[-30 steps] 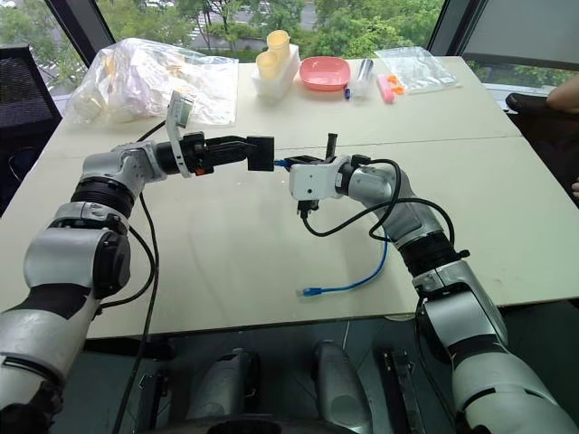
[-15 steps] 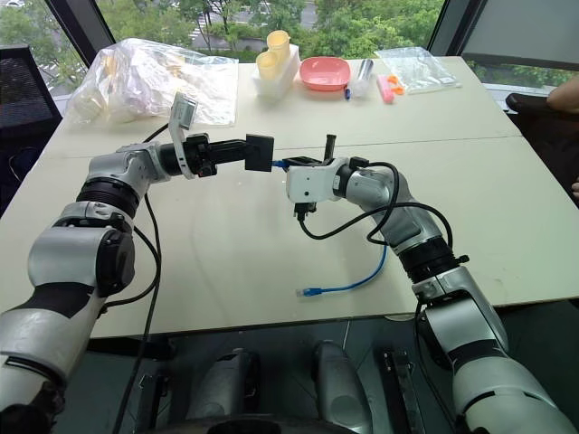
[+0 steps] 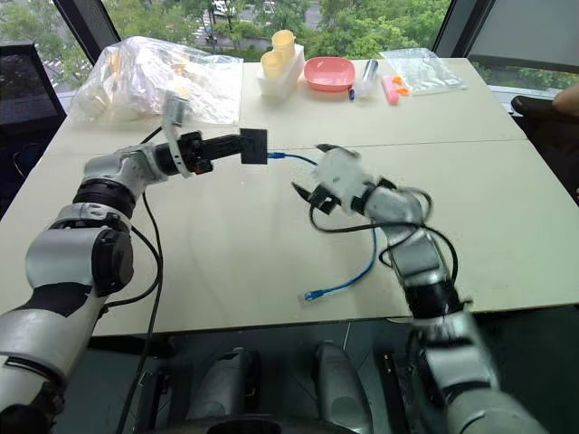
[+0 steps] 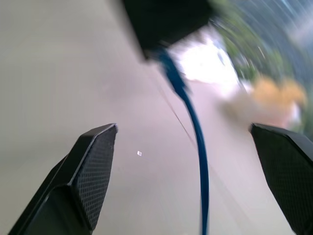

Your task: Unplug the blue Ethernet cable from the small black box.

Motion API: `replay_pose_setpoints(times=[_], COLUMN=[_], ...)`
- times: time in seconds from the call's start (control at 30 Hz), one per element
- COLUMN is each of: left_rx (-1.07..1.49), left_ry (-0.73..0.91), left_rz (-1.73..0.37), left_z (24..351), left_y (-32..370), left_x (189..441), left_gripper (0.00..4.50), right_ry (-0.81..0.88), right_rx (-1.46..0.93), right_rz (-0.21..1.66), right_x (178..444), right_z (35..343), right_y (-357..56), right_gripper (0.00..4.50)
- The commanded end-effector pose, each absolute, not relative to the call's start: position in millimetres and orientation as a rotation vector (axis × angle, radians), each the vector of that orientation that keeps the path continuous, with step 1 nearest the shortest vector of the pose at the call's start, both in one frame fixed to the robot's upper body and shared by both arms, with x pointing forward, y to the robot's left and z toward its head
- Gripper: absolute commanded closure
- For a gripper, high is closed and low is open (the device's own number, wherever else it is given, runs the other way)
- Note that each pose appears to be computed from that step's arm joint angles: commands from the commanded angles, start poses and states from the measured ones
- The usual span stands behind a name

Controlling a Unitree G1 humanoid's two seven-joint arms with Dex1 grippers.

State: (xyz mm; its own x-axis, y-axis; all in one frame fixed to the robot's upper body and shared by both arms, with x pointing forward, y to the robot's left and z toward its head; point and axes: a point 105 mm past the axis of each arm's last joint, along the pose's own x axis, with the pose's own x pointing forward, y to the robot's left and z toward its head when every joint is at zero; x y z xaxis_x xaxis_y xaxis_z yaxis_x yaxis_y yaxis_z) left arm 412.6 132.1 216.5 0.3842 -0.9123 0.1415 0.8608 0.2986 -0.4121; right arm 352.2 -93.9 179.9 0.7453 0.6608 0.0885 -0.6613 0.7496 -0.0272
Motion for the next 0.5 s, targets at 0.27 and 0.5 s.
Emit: replay_pose_setpoints(times=[0.27, 0.5], left_rx=[-0.655, -0.627], left_ry=[0.073, 0.093], left_rz=[-1.287, -1.367], left_z=[238.3, 239.6], left_y=[124.3, 115.7], left_x=[402.2, 389.7], left_gripper=[4.01, 4.01], right_ry=[-0.069, -0.1], right_rx=[0.708, 1.006], right_rz=[0.819, 0.769], right_x=[328.3, 348.2], right_z=[207.1, 206.0], right_y=[-49.8, -50.8], right_gripper=[0.35, 0.35])
